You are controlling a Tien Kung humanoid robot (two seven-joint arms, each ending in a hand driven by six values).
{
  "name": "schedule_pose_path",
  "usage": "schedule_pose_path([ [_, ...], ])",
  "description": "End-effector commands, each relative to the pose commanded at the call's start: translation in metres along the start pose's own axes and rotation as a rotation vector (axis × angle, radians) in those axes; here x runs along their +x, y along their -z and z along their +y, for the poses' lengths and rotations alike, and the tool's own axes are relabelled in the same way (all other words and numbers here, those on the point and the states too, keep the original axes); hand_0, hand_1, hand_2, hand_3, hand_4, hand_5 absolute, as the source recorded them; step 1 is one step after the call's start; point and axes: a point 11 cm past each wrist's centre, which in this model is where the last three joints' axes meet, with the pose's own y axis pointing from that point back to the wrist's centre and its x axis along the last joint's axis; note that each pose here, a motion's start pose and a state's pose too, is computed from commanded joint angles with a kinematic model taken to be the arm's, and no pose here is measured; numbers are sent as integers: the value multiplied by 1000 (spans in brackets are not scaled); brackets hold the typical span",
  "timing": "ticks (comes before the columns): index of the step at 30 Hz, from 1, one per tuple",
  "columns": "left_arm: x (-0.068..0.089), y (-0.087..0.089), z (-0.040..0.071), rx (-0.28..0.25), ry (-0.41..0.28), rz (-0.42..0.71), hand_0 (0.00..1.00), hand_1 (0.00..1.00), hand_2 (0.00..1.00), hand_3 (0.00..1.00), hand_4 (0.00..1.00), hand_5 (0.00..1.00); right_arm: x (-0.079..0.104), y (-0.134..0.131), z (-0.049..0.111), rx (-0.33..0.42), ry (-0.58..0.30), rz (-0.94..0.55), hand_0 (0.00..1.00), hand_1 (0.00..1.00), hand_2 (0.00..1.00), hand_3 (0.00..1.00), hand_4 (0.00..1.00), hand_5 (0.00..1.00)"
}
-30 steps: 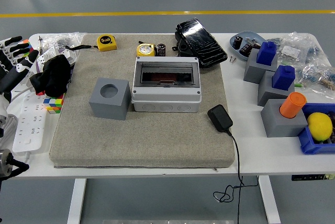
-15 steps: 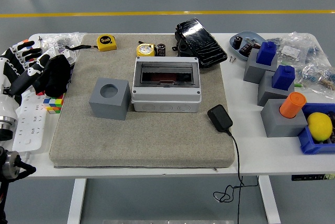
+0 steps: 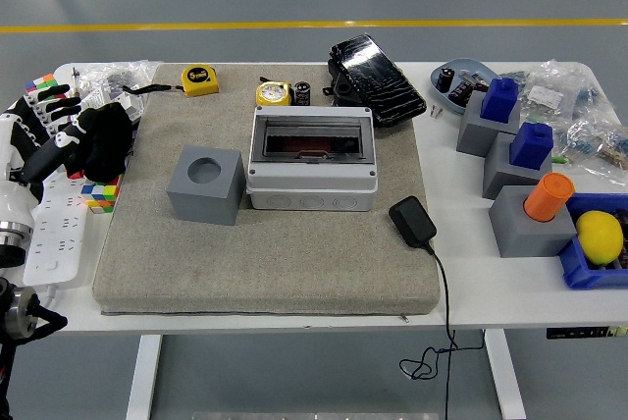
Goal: Fetch the battery,place it into the box,close the lid of the box
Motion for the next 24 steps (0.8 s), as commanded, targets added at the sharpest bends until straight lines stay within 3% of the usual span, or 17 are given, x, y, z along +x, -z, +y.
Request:
schedule_pose_path([
  [16,-6,-4,-5,-9,15,11,495,643,625,657,998,376,-1,1,0,-1,2,-9,651,645,677,594,998,588],
  [24,-22,0,-6,4,53,25,493,643,625,656,998,376,-2,5,0,9,6,-7,651,645,677,594,998,587],
])
